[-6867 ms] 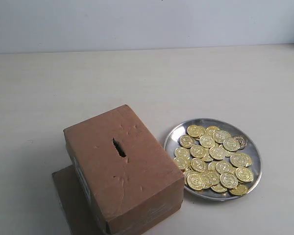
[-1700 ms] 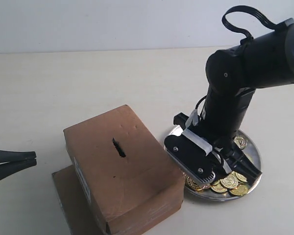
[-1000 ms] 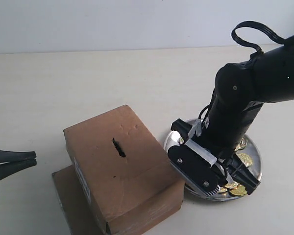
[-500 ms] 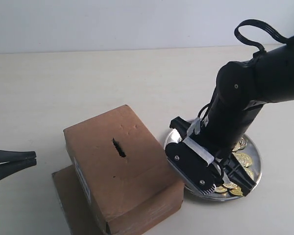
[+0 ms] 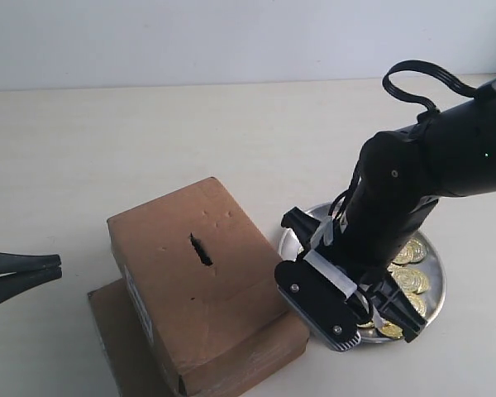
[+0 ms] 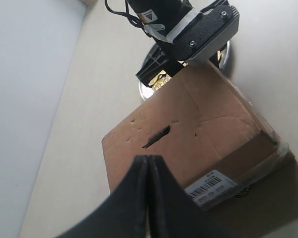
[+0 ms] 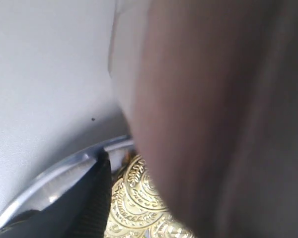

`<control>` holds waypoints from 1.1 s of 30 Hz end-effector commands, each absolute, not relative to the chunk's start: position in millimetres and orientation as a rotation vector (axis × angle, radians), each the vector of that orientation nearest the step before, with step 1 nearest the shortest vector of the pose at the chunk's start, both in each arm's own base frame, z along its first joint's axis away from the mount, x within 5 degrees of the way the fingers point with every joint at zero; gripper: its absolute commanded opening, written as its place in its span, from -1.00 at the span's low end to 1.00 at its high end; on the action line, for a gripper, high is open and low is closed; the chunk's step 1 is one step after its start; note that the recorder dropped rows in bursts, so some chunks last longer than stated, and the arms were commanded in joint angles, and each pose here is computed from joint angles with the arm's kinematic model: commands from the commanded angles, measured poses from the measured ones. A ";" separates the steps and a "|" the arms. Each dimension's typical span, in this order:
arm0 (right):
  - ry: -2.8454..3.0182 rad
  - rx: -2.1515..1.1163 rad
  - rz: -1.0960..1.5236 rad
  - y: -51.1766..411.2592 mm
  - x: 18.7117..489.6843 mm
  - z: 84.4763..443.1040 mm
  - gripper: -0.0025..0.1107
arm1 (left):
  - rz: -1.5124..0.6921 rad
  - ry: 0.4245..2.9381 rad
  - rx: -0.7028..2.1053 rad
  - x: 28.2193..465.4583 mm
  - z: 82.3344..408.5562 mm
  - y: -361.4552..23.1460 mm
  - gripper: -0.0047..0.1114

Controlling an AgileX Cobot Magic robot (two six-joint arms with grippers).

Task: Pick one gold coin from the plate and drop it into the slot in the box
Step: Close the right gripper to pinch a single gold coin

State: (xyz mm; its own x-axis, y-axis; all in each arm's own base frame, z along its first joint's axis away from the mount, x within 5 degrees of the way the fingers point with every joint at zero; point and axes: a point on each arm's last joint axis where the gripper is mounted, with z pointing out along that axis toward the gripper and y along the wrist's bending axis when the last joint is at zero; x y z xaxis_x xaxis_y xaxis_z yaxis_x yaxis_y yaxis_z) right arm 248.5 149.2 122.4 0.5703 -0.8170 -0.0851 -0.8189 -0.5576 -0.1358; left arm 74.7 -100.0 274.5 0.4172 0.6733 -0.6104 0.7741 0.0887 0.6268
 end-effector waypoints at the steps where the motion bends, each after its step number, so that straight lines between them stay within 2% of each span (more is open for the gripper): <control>1: 1.449 -2.607 0.032 150.1 246.6 122.0 -0.14 | -0.121 1.290 1.618 74.1 274.4 -99.9 -0.92; 33: 1.725 -2.453 0.064 154.1 253.9 121.3 -0.15 | -0.121 1.290 1.618 74.1 274.4 -99.9 -0.92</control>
State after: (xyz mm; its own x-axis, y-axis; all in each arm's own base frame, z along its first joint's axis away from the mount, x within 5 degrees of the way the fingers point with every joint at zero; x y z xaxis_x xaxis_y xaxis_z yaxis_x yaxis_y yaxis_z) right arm 253.7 152.3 120.9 0.3382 -0.9338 -0.1169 -0.9397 -0.3283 -0.0957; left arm 74.7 -100.0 274.5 0.4172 0.6733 -0.6104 0.7741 0.0887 0.6268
